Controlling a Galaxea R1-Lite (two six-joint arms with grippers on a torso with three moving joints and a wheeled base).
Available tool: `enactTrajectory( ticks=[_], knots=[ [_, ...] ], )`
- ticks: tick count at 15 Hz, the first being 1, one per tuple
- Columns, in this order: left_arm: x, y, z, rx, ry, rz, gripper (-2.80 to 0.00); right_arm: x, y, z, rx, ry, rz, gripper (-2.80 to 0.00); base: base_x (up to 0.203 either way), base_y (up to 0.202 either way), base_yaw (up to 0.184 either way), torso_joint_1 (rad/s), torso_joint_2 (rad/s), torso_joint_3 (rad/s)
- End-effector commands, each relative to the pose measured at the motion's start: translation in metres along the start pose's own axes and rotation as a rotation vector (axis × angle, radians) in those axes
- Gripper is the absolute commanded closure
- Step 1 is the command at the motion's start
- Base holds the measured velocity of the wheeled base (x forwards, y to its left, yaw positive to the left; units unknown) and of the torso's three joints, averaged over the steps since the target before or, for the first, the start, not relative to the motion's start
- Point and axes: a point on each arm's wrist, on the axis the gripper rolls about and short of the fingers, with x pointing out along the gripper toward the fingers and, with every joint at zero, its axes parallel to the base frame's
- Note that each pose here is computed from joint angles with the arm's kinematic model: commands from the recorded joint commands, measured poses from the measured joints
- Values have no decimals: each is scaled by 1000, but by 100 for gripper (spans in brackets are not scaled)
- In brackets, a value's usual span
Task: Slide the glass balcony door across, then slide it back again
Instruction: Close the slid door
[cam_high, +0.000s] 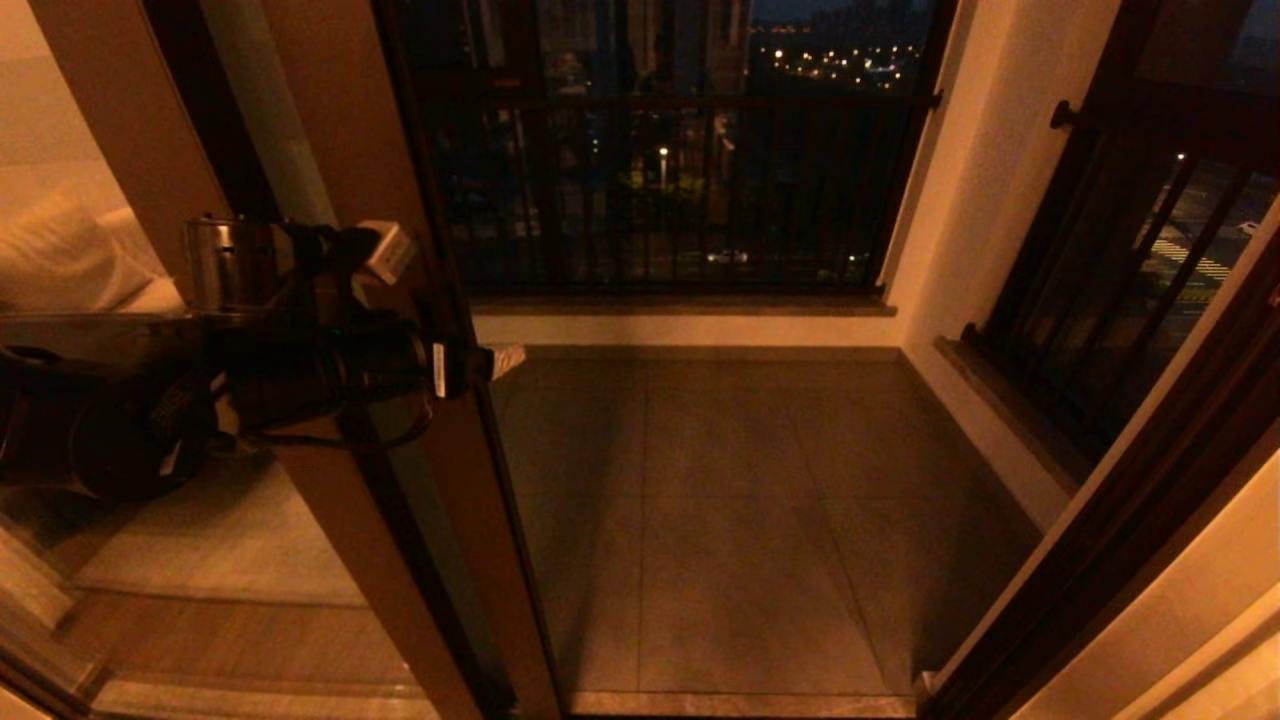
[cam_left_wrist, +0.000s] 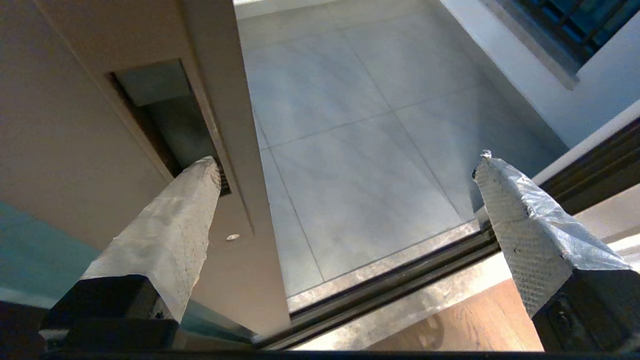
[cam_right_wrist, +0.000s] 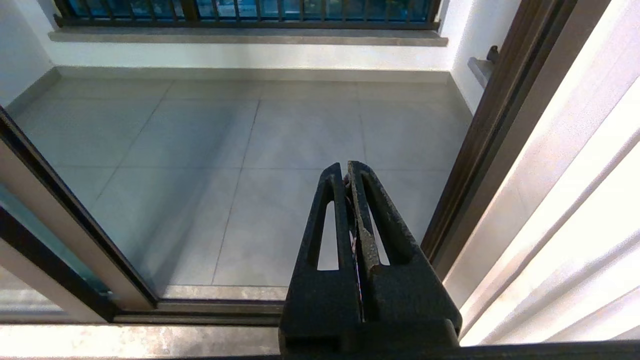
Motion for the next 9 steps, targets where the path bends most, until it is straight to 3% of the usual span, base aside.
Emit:
enactTrajectory(
  ticks=[1,5,9],
  knots=[
    [2,-1,-2,-2,4,-11,-280,0,0,-1,-1,3,1,0,0,0,0,0,0,0],
    [14,1,-4,12,-51,-33,-280,0,0,-1,-1,3,3,0,0,0,0,0,0,0],
    [18,-1,-7,13,-50,-41,-280,0,0,-1,-1,2,1,0,0,0,0,0,0,0]
  ],
)
